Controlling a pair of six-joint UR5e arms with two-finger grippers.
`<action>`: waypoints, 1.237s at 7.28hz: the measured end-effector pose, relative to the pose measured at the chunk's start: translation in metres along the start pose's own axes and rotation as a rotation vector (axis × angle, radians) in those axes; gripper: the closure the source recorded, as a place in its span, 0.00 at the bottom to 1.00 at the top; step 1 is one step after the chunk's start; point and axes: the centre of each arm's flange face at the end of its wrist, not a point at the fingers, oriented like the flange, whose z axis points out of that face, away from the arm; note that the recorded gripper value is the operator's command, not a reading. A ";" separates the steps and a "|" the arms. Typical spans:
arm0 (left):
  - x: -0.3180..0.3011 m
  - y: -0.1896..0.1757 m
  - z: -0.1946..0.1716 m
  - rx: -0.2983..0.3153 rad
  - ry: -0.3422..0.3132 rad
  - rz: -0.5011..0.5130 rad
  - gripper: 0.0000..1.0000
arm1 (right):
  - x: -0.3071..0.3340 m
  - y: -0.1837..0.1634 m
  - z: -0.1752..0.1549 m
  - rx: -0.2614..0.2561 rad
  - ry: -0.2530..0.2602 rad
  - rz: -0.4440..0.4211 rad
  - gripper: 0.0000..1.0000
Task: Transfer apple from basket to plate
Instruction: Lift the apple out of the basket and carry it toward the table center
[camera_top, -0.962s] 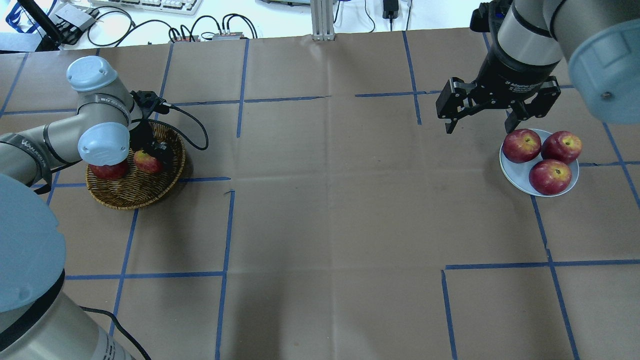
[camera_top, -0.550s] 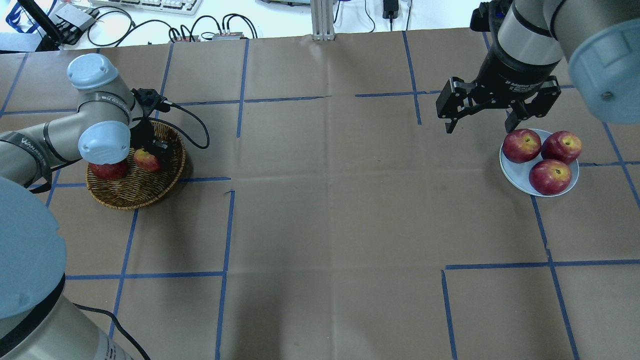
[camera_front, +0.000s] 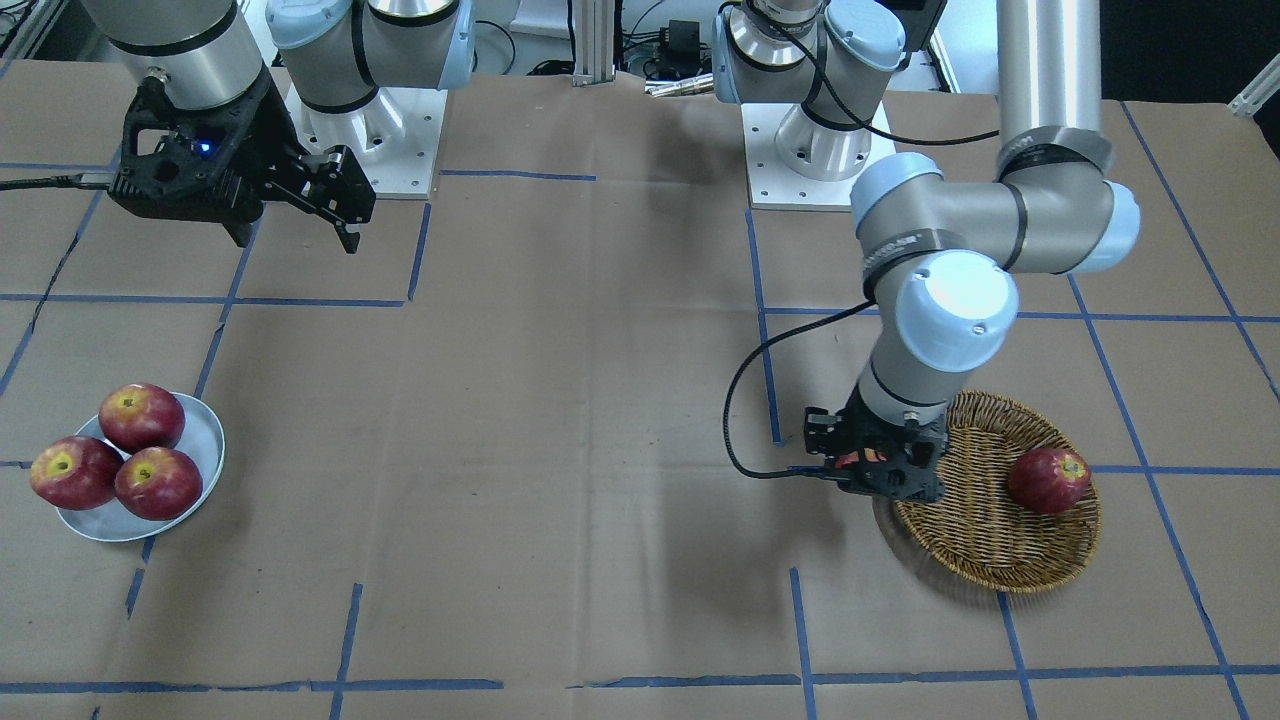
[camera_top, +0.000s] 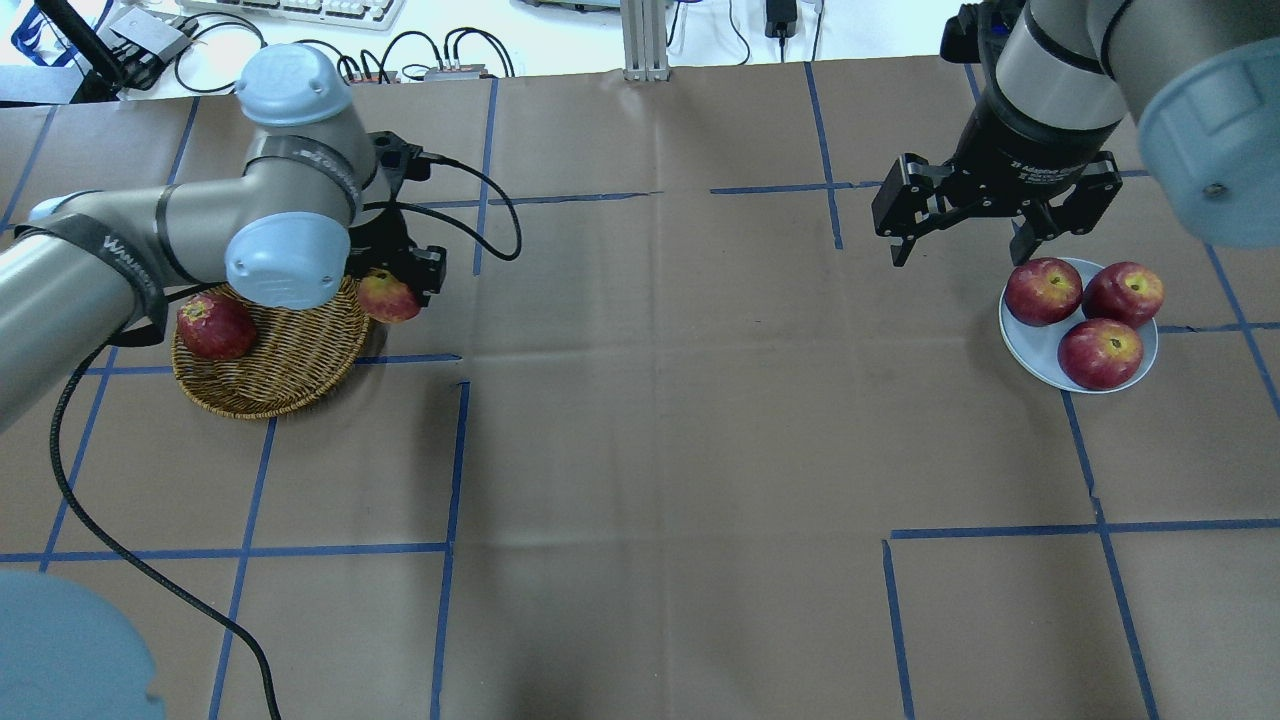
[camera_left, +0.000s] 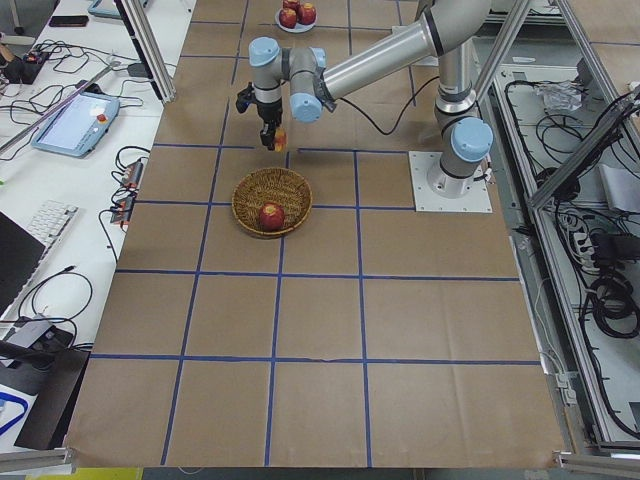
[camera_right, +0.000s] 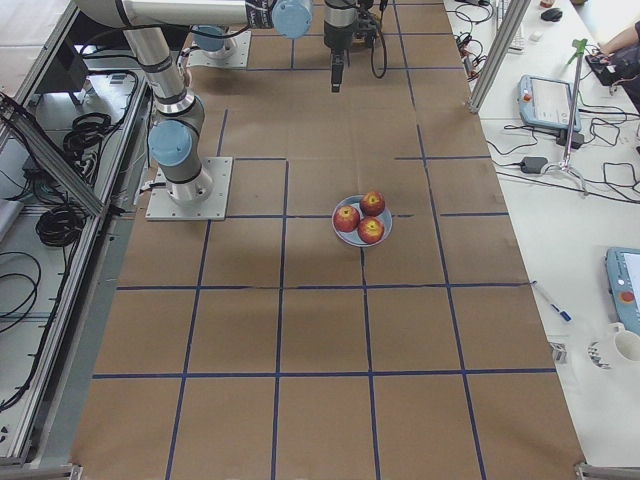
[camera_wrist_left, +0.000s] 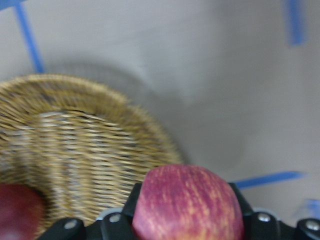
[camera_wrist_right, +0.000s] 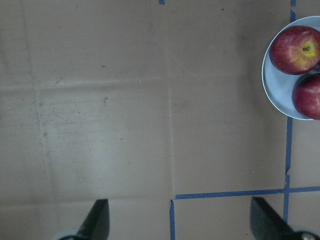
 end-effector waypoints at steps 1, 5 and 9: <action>0.050 0.002 -0.002 0.000 0.001 -0.049 0.41 | 0.000 0.000 0.000 0.000 0.000 0.000 0.00; 0.210 -0.025 0.041 -0.016 0.007 -0.095 0.37 | 0.000 0.000 0.001 -0.001 0.000 0.000 0.00; 0.249 -0.036 0.052 -0.007 0.020 -0.095 0.34 | 0.000 0.000 0.001 -0.002 0.000 0.000 0.00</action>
